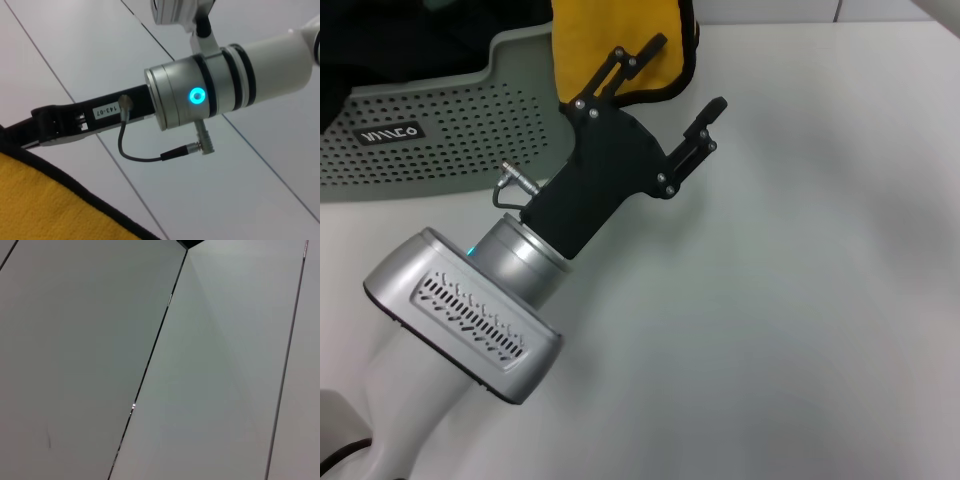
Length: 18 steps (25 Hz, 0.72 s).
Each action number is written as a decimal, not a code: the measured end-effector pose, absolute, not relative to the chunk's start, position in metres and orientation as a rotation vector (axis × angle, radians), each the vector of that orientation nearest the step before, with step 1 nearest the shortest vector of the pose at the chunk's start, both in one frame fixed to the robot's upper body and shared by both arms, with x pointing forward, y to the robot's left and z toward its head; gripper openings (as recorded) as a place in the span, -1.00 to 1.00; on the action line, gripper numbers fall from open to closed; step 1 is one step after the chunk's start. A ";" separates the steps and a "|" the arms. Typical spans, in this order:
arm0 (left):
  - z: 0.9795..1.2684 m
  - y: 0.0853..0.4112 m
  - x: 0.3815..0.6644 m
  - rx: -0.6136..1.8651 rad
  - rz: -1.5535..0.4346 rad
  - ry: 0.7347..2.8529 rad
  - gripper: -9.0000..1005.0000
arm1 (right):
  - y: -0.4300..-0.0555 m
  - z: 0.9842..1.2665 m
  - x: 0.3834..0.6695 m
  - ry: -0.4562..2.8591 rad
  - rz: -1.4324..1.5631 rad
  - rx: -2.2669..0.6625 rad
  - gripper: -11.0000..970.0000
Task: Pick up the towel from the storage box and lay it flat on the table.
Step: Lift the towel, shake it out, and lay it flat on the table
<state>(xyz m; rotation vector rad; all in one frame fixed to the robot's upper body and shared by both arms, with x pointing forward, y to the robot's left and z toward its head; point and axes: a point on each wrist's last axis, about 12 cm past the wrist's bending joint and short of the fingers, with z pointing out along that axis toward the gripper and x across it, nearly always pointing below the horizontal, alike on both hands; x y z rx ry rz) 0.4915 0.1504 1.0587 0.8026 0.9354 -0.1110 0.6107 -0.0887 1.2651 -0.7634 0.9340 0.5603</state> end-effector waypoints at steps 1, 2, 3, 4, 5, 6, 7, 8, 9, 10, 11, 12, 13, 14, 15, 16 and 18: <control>1.059 0.150 0.493 0.800 -0.102 0.935 0.38 | -0.088 1.265 0.611 0.936 0.563 -0.762 -0.93; 1.060 0.150 0.493 0.795 -0.094 0.935 0.38 | -0.088 1.265 0.610 0.938 0.566 -0.761 -0.93; 1.060 0.150 0.494 0.788 -0.085 0.935 0.37 | -0.088 1.265 0.610 0.939 0.567 -0.761 -0.93; 1.061 0.150 0.494 0.779 -0.078 0.936 0.37 | -0.089 1.265 0.610 0.940 0.568 -0.760 -0.93; 1.061 0.150 0.494 0.769 -0.069 0.938 0.37 | -0.089 1.264 0.609 0.941 0.568 -0.759 -0.93; 1.062 0.151 0.495 0.757 -0.056 0.942 0.37 | -0.089 1.264 0.609 0.941 0.568 -0.759 -0.93; 1.062 0.151 0.495 0.753 -0.052 0.944 0.37 | -0.089 1.264 0.609 0.941 0.568 -0.759 -0.92; 1.062 0.152 0.495 0.745 -0.043 0.948 0.37 | -0.089 1.263 0.609 0.940 0.569 -0.760 -0.92; 1.061 0.152 0.495 0.741 -0.040 0.951 0.37 | -0.089 1.263 0.608 0.940 0.570 -0.761 -0.92; 1.061 0.153 0.494 0.741 -0.037 0.953 0.37 | -0.089 1.264 0.608 0.939 0.571 -0.761 -0.92; 1.061 0.153 0.494 0.740 -0.034 0.954 0.35 | -0.089 1.263 0.608 0.939 0.571 -0.760 -0.92; 1.060 0.154 0.493 0.740 -0.032 0.954 0.33 | -0.090 1.263 0.608 0.940 0.569 -0.758 -0.92; 1.060 0.154 0.493 0.740 -0.030 0.956 0.32 | -0.091 1.263 0.609 0.942 0.567 -0.754 -0.92; 1.059 0.155 0.492 0.739 -0.028 0.959 0.30 | -0.092 1.263 0.609 0.943 0.564 -0.751 -0.92; 1.059 0.155 0.492 0.739 -0.028 0.959 0.28 | -0.094 1.263 0.610 0.944 0.562 -0.746 -0.92; 1.057 0.157 0.490 0.735 -0.024 0.969 0.27 | -0.095 1.263 0.610 0.945 0.560 -0.744 -0.91; 1.056 0.158 0.488 0.733 -0.020 0.975 0.16 | -0.097 1.264 0.610 0.945 0.558 -0.738 -0.91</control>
